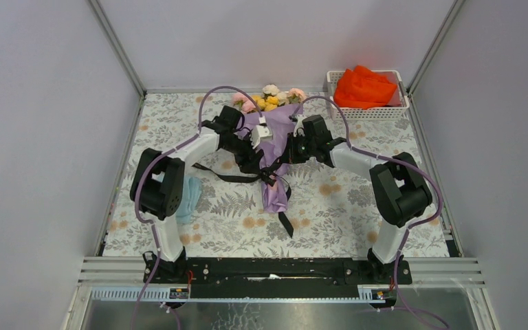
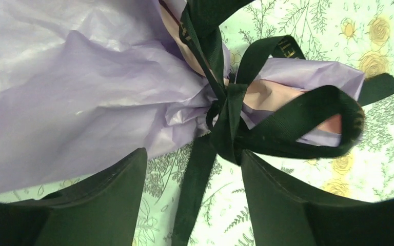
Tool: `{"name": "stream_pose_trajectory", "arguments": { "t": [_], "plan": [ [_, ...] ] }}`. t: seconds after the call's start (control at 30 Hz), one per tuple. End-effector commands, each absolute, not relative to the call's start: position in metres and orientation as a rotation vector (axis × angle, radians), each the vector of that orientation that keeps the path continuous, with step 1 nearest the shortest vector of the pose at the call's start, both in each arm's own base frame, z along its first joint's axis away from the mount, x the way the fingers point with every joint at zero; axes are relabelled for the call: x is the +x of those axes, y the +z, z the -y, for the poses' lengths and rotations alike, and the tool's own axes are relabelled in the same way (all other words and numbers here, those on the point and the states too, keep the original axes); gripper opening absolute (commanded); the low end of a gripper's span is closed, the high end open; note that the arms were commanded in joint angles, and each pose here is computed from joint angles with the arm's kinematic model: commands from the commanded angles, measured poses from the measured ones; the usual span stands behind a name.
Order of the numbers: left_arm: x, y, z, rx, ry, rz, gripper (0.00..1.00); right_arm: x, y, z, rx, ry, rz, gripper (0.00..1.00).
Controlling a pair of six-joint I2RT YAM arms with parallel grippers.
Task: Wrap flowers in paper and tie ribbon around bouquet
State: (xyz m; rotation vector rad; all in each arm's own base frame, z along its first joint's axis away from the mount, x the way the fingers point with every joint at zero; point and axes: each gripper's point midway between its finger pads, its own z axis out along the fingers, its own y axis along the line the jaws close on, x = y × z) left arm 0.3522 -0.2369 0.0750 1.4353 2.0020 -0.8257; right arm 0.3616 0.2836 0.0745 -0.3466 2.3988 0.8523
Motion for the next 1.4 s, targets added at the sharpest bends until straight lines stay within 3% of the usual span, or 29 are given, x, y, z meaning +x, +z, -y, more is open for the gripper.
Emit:
{"name": "stream_pose_trajectory", "arguments": {
  "t": [0.0, 0.1, 0.2, 0.33, 0.67, 0.77, 0.83, 0.97, 1.03, 1.17, 1.37],
  "plan": [
    [0.365, 0.133, 0.226, 1.375, -0.781, -1.918, 0.78, 0.371, 0.105, -0.283, -0.354, 0.848, -2.311, 0.00],
    [0.365, 0.156, 0.218, 1.328, -0.774, -1.900, 0.87, 0.371, 0.103, -0.285, -0.358, 0.858, -2.316, 0.00],
    [0.340, 0.165, 0.220, 1.410, -0.803, -1.802, 0.87, 0.371, 0.101, -0.286, -0.357, 0.865, -2.320, 0.00],
    [0.306, 0.150, 0.233, 1.589, -0.793, -1.695, 0.87, 0.371, 0.099, -0.289, -0.365, 0.884, -2.322, 0.00],
    [0.311, 0.102, 0.274, 1.855, -0.683, -1.599, 0.88, 0.369, 0.094, -0.295, -0.361, 0.932, -2.348, 0.00],
    [0.307, 0.095, 0.274, 1.884, -0.698, -1.587, 0.83, 0.368, 0.092, -0.295, -0.362, 0.929, -2.355, 0.00],
    [0.306, 0.090, 0.272, 1.894, -0.695, -1.594, 0.73, 0.368, 0.093, -0.293, -0.357, 0.924, -2.354, 0.00],
    [0.304, 0.096, 0.270, 1.857, -0.680, -1.614, 0.27, 0.372, 0.095, -0.287, -0.331, 0.893, -2.348, 0.00],
    [0.300, 0.104, 0.268, 1.843, -0.677, -1.598, 0.16, 0.374, 0.096, -0.282, -0.308, 0.876, -2.343, 0.00],
    [0.304, 0.115, 0.263, 1.786, -0.651, -1.627, 0.13, 0.374, 0.093, -0.271, -0.269, 0.857, -2.351, 0.00],
    [0.321, 0.120, 0.249, 1.673, -0.628, -1.688, 0.29, 0.370, 0.090, -0.270, -0.273, 0.874, -2.358, 0.00]
  ]
}}
